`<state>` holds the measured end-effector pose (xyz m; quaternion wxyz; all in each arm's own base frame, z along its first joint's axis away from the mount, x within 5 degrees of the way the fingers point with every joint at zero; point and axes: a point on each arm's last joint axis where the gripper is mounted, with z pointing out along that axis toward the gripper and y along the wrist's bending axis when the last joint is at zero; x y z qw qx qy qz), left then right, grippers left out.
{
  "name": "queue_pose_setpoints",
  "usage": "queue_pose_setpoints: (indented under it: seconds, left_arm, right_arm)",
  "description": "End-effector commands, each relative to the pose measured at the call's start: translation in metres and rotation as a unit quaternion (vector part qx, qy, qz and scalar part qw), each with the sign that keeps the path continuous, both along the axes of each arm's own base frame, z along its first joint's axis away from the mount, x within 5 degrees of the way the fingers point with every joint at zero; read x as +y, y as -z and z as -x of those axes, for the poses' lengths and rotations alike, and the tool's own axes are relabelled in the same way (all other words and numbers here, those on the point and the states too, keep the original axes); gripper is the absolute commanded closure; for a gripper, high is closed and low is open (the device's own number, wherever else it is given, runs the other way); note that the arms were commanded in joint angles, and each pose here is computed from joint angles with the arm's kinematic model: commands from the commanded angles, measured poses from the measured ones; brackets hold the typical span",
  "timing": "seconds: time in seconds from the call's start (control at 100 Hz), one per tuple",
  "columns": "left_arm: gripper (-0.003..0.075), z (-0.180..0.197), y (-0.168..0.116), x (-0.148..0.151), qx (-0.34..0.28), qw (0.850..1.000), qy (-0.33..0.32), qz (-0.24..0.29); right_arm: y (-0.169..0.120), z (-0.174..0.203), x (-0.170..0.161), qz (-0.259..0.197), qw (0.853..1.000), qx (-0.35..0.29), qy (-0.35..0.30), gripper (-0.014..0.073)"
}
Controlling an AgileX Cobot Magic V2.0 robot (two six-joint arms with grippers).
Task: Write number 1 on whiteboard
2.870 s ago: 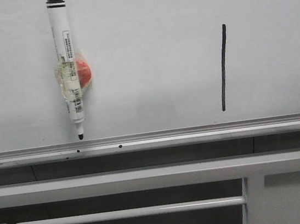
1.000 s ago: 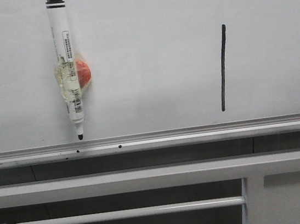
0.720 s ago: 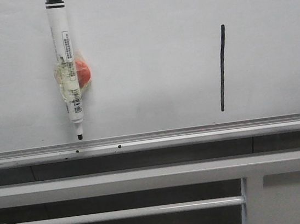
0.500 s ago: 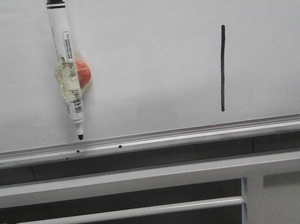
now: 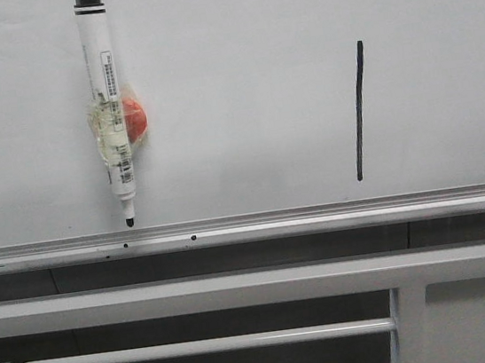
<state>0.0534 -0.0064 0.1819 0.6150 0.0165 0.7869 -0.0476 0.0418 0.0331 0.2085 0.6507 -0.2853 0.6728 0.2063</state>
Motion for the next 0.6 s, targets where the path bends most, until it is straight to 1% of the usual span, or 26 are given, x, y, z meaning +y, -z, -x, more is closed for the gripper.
queue_pose_setpoints:
  seconds: [0.0,0.59]
  left_arm:
    - [0.0741,0.0000,-0.0049,0.0004,-0.041,0.999,-0.004,0.008]
    - [0.0741,-0.0001,-0.0050,0.0013,-0.041,0.999,-0.012,0.006]
  right_arm:
    - [-0.0155,0.0027,-0.0008,-0.028,0.998,-0.048,-0.006,0.0658]
    - [-0.0155,0.0027,-0.0008,-0.028,0.998,-0.048,-0.006,0.0658]
